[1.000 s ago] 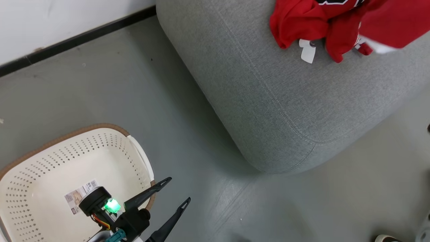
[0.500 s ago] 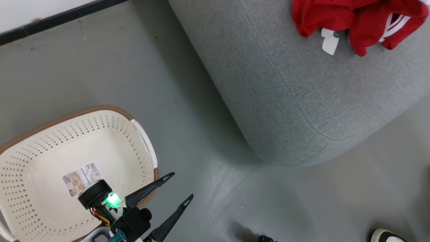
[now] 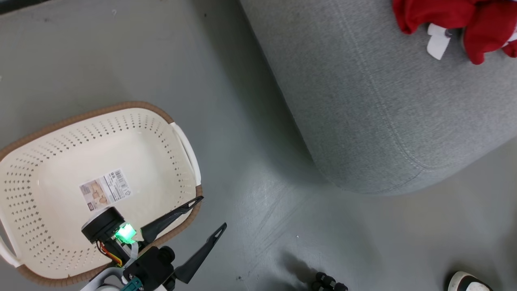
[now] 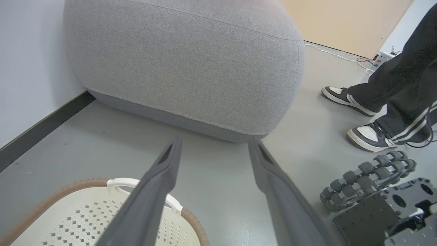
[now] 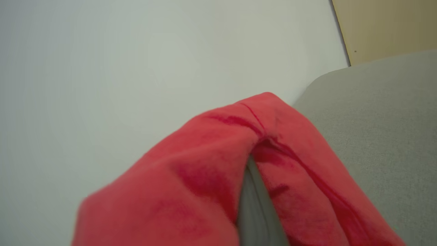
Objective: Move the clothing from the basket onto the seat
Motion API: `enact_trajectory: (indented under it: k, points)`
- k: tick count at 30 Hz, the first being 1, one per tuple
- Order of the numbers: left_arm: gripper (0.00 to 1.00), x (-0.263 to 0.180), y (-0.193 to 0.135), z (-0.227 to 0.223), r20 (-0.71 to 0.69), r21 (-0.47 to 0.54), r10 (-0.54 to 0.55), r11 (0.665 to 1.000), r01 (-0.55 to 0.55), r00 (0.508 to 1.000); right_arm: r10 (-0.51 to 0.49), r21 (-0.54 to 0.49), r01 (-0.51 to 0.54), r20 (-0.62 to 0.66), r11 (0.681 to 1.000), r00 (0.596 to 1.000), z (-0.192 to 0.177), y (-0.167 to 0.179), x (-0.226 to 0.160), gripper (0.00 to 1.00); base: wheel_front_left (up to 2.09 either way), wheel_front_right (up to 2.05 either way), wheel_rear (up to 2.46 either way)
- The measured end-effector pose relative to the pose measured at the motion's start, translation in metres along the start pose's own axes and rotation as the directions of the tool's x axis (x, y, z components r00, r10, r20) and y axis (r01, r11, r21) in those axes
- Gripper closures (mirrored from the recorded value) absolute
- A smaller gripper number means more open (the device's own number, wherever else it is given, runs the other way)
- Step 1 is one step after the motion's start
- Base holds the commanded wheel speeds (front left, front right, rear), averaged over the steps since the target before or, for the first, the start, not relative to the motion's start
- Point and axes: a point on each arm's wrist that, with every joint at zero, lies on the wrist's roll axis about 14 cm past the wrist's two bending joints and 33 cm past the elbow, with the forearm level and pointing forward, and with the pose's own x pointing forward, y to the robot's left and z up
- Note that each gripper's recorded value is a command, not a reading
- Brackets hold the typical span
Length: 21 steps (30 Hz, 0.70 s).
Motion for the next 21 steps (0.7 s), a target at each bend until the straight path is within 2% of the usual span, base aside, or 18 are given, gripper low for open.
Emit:
enact_trajectory:
  k: [2,9,15,19,20,21]
  points:
    - [0.0,-0.001,0.001,0.0,0.008,-0.009,0.006,1.0,-0.006,1.0,-0.023,0.011,0.024,-0.002,1.0,1.0,-0.005,-0.004,0.003,1.0,0.0,0.0,0.0]
    - [0.0,-0.006,0.007,-0.007,0.005,-0.039,0.029,0.999,-0.028,1.0,-0.039,-0.209,-0.01,-0.227,0.978,0.973,-0.081,-0.019,-0.014,1.0,0.0,0.0,0.0]
    - [0.0,-0.009,0.012,-0.012,0.005,-0.043,0.044,0.998,-0.044,0.999,-0.069,-0.284,-0.029,-0.329,0.958,0.942,-0.115,-0.029,-0.022,1.0,0.0,0.0,0.0]
    - [0.0,-0.009,0.02,-0.013,0.009,-0.04,0.059,0.997,-0.059,0.998,-0.065,-0.262,-0.025,-0.329,0.965,0.942,-0.123,-0.02,-0.014,1.0,0.0,0.0,0.0]
    - [0.0,-0.009,0.022,-0.013,0.01,-0.04,0.063,0.997,-0.062,0.998,-0.063,-0.255,-0.024,-0.327,0.967,0.943,-0.124,-0.017,-0.011,0.9,0.0,0.0,0.0]
    - [0.0,-0.009,0.023,-0.013,0.011,-0.039,0.066,0.997,-0.065,0.998,-0.062,-0.252,-0.023,-0.324,0.967,0.944,-0.125,-0.016,-0.009,0.46,0.0,0.0,0.0]
